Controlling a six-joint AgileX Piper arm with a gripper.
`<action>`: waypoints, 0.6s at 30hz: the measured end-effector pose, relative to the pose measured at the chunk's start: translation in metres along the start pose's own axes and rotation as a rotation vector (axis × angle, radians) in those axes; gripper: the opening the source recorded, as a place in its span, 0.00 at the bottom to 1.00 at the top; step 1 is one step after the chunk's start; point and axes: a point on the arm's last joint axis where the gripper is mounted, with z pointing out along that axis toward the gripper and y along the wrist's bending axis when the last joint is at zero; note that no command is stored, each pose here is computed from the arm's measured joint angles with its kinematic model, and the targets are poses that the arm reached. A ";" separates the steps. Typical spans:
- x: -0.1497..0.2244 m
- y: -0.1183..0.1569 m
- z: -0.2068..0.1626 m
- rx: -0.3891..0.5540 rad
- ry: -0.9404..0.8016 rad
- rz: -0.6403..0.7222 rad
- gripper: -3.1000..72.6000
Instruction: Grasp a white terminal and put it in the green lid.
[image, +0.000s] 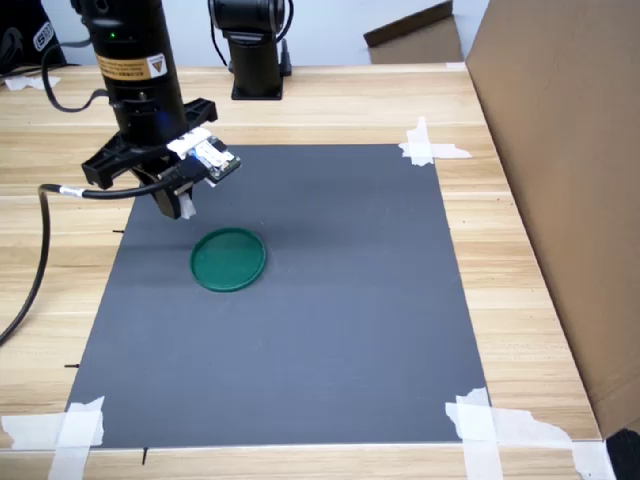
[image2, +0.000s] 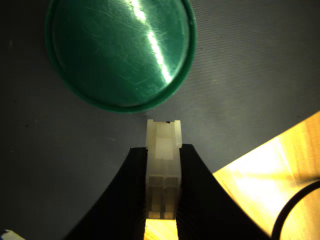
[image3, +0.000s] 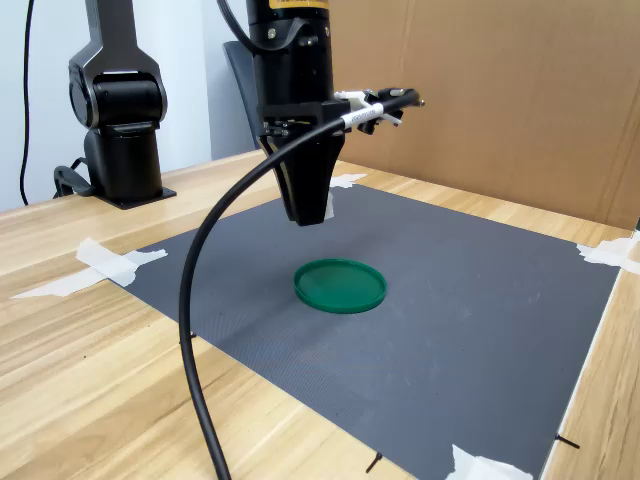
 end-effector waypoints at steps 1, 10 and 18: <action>-0.001 0.001 0.001 -0.009 0.002 0.014 0.15; -0.030 0.015 0.022 -0.059 0.098 0.078 0.15; -0.030 0.015 0.025 -0.064 0.100 0.089 0.15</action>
